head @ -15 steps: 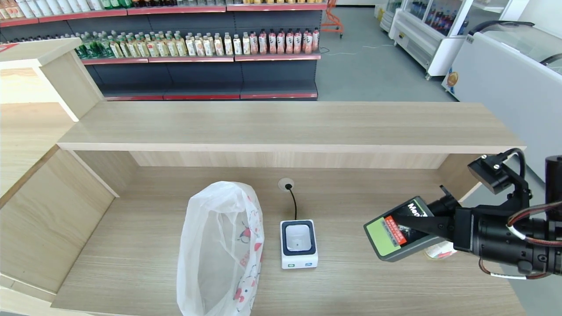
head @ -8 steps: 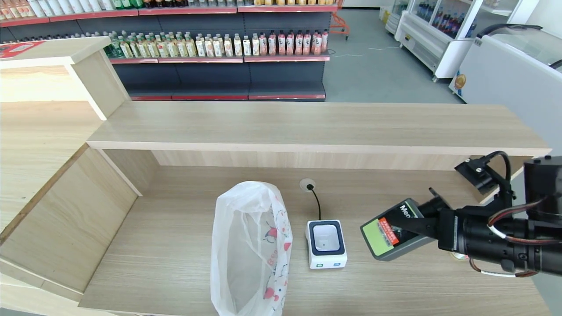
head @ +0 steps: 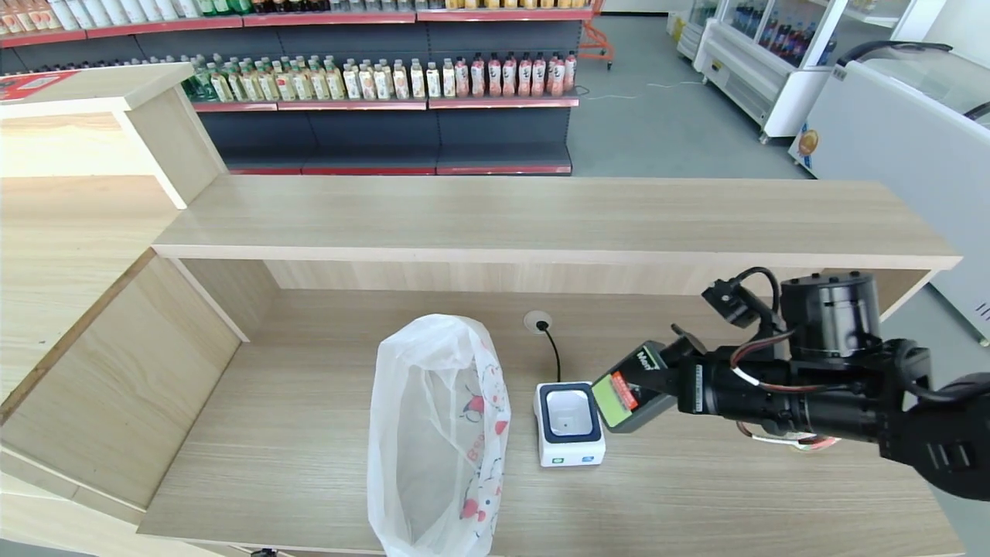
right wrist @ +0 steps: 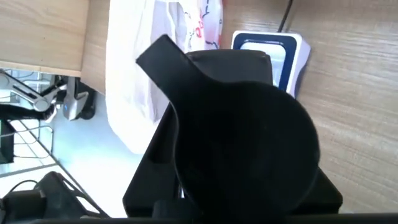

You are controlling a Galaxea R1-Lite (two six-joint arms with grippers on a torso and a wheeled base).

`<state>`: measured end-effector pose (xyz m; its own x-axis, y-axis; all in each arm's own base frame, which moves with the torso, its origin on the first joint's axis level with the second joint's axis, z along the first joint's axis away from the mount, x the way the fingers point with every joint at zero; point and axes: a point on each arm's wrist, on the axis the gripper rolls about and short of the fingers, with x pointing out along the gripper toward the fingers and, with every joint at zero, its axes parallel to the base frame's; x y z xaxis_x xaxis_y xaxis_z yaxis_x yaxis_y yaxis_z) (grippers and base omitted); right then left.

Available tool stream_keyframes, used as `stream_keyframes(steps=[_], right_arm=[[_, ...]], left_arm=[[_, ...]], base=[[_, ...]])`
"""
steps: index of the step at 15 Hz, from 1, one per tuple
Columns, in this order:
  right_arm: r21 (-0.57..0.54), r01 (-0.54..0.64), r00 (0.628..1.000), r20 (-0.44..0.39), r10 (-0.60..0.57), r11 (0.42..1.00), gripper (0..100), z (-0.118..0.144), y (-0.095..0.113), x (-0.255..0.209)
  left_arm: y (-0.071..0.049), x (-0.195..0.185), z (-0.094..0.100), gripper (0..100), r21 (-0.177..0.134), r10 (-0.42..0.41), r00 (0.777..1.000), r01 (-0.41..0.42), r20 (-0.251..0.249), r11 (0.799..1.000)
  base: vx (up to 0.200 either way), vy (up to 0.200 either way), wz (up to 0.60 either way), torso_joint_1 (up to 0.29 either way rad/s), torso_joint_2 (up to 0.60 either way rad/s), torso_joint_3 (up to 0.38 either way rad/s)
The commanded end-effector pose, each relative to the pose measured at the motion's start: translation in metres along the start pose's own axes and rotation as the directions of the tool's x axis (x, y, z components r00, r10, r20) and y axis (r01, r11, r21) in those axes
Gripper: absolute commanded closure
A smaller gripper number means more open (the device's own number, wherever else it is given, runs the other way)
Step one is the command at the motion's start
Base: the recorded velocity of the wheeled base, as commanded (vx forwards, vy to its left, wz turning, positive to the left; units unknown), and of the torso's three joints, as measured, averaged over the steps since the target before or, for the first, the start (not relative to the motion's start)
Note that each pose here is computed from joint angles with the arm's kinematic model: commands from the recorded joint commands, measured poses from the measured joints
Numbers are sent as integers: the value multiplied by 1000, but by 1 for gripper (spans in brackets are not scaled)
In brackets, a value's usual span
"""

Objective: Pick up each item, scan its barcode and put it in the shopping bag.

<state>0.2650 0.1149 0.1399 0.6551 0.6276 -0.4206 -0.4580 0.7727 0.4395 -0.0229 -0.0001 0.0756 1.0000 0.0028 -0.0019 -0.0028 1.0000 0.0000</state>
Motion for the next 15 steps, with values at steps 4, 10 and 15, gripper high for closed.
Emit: stream_keyframes(steps=[4, 10, 15], right_arm=[[-86, -18, 992, -128, 7, 996, 100, -25, -13, 76], [-166, 37, 994, -96, -54, 985, 100, -36, -25, 108], [-175, 50, 994, -88, -66, 983, 100, -35, -27, 115]], left_arm=[[0, 0, 0, 0, 2, 0, 1000, 0, 0, 1000], [0, 0, 0, 0, 2, 0, 1000, 0, 0, 1000], [0, 0, 0, 0, 0, 0, 1000, 0, 0, 1000]], base=[[0, 0, 0, 0, 0, 0], [0, 0, 0, 0, 0, 0], [0, 0, 0, 0, 0, 0]])
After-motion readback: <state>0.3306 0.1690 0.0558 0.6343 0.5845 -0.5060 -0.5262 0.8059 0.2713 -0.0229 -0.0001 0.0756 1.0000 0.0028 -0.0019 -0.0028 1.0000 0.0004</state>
